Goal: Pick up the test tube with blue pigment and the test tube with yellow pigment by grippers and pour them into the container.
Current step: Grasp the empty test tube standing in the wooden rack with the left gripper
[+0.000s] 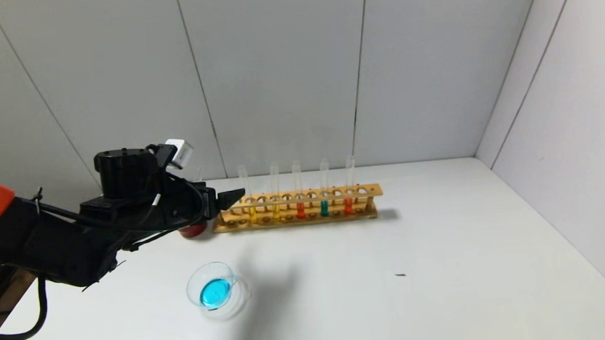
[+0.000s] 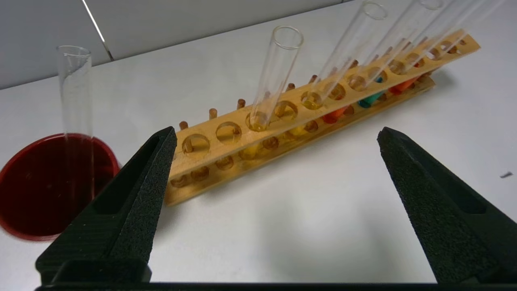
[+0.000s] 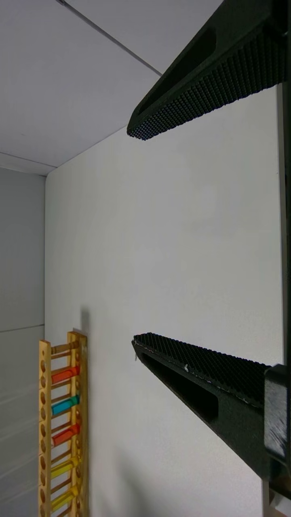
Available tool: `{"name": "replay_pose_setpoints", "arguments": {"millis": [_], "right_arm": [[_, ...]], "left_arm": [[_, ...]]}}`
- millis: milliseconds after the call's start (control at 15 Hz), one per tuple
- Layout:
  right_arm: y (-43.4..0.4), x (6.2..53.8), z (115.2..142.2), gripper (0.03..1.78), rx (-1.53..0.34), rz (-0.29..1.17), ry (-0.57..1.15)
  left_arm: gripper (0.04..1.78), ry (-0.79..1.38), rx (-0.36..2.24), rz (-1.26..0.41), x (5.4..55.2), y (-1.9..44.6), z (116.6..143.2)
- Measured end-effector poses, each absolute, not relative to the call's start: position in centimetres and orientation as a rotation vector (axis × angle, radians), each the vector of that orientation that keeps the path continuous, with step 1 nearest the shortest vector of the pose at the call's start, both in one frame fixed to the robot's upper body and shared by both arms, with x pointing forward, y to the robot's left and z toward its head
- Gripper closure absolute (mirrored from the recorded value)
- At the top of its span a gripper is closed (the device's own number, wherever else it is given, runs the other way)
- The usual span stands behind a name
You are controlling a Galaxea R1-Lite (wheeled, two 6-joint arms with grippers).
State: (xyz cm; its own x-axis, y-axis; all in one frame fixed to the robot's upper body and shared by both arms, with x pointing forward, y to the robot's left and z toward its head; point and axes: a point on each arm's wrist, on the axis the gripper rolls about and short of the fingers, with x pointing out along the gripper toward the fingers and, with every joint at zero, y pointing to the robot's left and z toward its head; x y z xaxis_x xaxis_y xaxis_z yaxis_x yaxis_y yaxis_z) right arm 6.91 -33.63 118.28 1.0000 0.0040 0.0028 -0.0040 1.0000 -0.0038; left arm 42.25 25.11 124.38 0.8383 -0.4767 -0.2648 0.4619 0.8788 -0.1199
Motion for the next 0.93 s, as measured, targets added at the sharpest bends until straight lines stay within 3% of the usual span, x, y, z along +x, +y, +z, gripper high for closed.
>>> {"name": "replay_pose_setpoints", "arguments": {"millis": [533,933], "right_arm": [[-33.6,6.9,118.3,0.06,-0.004,0.004,-0.003],[-33.6,6.9,118.3,0.06,-0.004,0.004,-0.003]], "left_arm": [[0.07,0.340,-0.048,-0.522,46.6,22.9,121.2],[0.07,0.360,-0.038,-0.486,49.2,22.3,120.5]]}}
